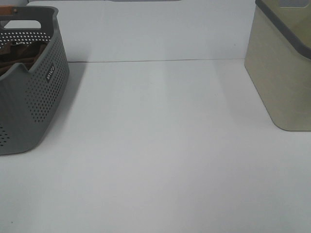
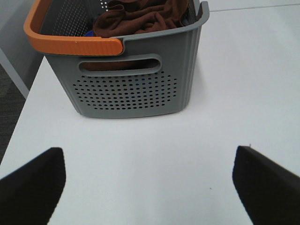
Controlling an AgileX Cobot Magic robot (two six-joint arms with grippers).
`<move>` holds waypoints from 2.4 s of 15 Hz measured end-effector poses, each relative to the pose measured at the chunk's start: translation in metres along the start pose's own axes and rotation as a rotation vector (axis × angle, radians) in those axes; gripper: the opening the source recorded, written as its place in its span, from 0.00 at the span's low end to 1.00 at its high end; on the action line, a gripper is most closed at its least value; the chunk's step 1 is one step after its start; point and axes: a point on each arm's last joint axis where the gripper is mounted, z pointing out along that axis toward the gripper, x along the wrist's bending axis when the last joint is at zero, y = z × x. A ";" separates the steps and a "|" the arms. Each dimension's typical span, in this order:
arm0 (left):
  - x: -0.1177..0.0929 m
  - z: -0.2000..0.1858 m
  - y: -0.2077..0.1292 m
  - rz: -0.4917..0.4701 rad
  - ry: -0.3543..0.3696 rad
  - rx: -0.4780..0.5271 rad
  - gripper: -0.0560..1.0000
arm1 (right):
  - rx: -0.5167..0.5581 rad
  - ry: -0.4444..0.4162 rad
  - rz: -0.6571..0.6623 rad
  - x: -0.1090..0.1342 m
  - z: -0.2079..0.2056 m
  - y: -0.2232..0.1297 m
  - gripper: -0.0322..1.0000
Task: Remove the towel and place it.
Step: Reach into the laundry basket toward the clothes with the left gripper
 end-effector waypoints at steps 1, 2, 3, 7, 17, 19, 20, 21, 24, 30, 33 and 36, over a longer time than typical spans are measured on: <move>0.000 0.000 0.000 0.000 0.000 0.000 0.92 | 0.000 0.000 0.000 0.000 0.000 0.000 0.96; 0.000 0.000 0.000 0.000 0.000 0.000 0.92 | 0.000 0.000 0.000 0.000 0.000 0.000 0.96; 0.000 0.000 0.000 0.000 0.000 0.000 0.92 | 0.000 0.000 0.000 0.000 0.000 0.000 0.96; 0.000 0.000 0.000 0.000 0.000 0.000 0.92 | 0.000 0.000 0.000 0.000 0.000 0.000 0.96; 0.000 0.000 0.000 -0.001 -0.003 0.000 0.92 | 0.000 0.000 0.000 0.000 0.000 0.000 0.96; -0.001 0.000 0.000 -0.006 -0.011 -0.002 0.92 | 0.000 0.000 0.000 0.000 0.000 0.000 0.96; -0.001 -0.001 0.001 -0.007 -0.011 -0.011 0.91 | 0.000 0.000 0.000 0.000 0.000 0.000 0.96; -0.001 -0.003 0.007 -0.008 -0.010 -0.060 0.90 | 0.000 0.000 0.000 0.000 0.000 0.000 0.96; 0.000 0.006 0.035 -0.009 -0.006 -0.185 0.88 | 0.000 0.000 0.000 0.000 0.000 0.000 0.96; 0.001 0.084 0.094 0.003 -0.004 -0.016 0.85 | 0.000 0.000 0.000 0.000 0.000 0.000 0.96; 0.004 0.135 0.129 0.045 0.014 0.127 0.84 | 0.000 0.000 0.000 0.000 0.000 0.000 0.96; 0.010 0.185 0.157 0.111 0.051 0.315 0.83 | 0.000 0.000 0.000 0.000 0.000 0.000 0.96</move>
